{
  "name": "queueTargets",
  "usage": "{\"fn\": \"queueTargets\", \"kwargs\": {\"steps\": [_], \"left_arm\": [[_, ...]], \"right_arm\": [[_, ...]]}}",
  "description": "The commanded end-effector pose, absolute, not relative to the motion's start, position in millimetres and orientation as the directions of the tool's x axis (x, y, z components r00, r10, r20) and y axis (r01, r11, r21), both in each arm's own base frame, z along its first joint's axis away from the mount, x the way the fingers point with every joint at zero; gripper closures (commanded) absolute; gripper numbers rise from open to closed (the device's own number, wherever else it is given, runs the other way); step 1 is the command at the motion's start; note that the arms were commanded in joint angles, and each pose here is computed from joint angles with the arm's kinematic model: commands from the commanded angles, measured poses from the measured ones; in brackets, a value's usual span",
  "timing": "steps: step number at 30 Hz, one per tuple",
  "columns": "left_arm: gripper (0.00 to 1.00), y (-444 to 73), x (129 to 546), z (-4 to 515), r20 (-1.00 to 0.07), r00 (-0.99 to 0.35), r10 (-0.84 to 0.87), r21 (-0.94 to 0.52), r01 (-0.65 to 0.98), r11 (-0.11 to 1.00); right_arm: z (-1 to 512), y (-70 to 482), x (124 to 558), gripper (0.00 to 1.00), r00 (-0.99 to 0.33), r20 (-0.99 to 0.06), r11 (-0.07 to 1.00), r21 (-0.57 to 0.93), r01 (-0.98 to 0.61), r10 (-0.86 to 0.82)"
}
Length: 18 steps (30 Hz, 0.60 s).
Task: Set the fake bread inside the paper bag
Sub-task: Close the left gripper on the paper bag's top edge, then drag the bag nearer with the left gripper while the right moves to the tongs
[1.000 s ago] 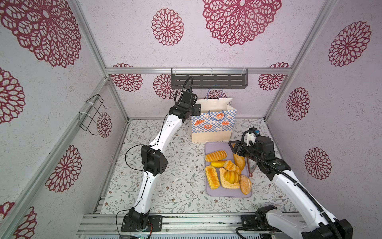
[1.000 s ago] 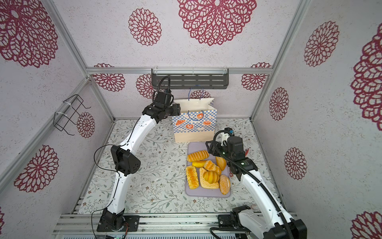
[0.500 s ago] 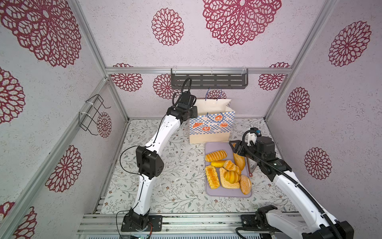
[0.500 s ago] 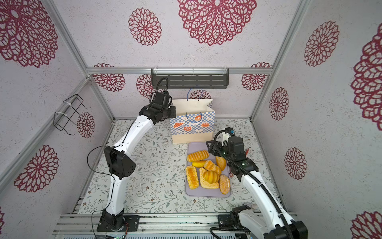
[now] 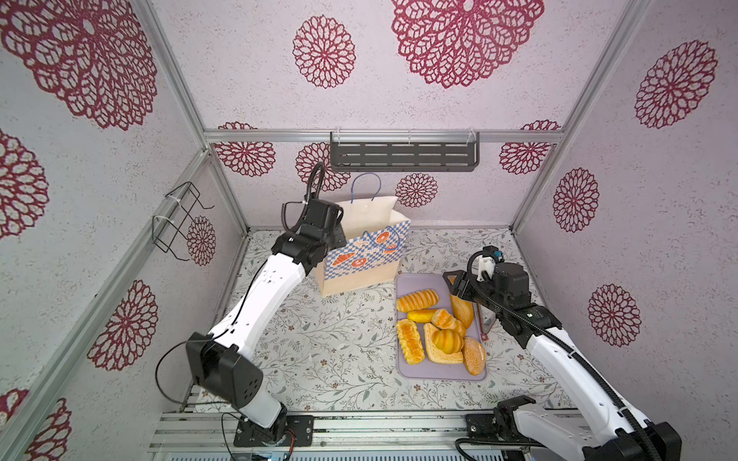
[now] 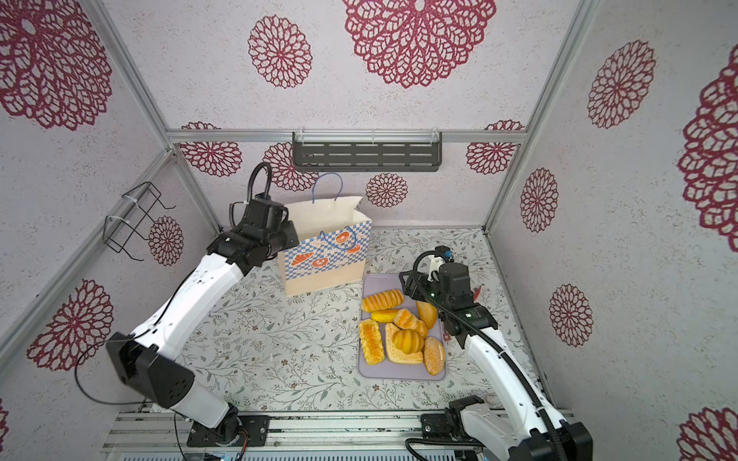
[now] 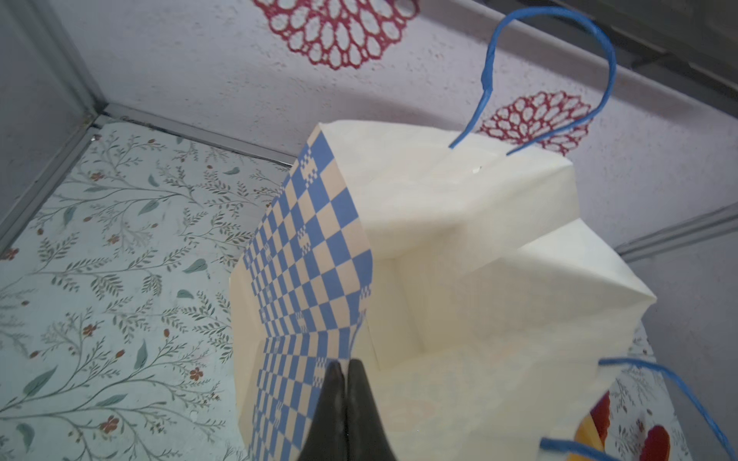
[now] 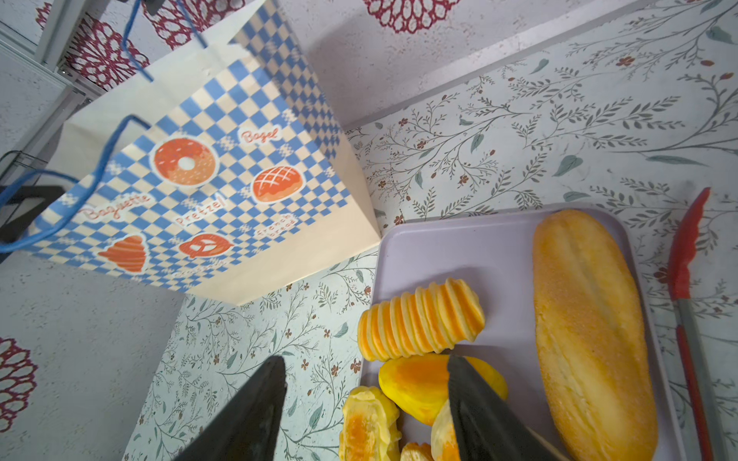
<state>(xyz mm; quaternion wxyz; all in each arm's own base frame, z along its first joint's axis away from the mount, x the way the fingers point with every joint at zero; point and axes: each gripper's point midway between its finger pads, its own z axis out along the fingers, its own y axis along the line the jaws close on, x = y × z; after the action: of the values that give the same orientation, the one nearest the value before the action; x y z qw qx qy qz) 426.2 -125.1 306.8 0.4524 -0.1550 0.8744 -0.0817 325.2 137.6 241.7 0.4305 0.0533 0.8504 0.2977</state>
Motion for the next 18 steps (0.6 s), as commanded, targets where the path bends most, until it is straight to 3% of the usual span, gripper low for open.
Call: {"fn": "queueTargets", "kwargs": {"steps": [1, 9, 12, 18], "left_arm": [[1.0, -101, 407, 321, -0.746, -0.414, -0.521, -0.433, -0.292, 0.853], [1.0, -74, 347, 296, -0.629, -0.313, -0.712, -0.593, -0.399, 0.699], [0.94, -77, 335, 290, -0.595, -0.312, -0.741, -0.626, -0.399, 0.67], [0.54, -104, 328, 288, -0.541, -0.361, -0.76, -0.682, -0.34, 0.647]], "right_arm": [[265, 149, 333, 0.34, -0.602, -0.71, 0.785, 0.582, -0.211, 0.365], [265, 187, 344, 0.37, -0.639, -0.698, 0.756, 0.597, -0.269, 0.324], [261, 206, 345, 0.38, -0.659, -0.69, 0.745, 0.601, -0.291, 0.299], [254, 243, 343, 0.38, -0.684, -0.686, 0.729, 0.598, -0.334, 0.249]]}}
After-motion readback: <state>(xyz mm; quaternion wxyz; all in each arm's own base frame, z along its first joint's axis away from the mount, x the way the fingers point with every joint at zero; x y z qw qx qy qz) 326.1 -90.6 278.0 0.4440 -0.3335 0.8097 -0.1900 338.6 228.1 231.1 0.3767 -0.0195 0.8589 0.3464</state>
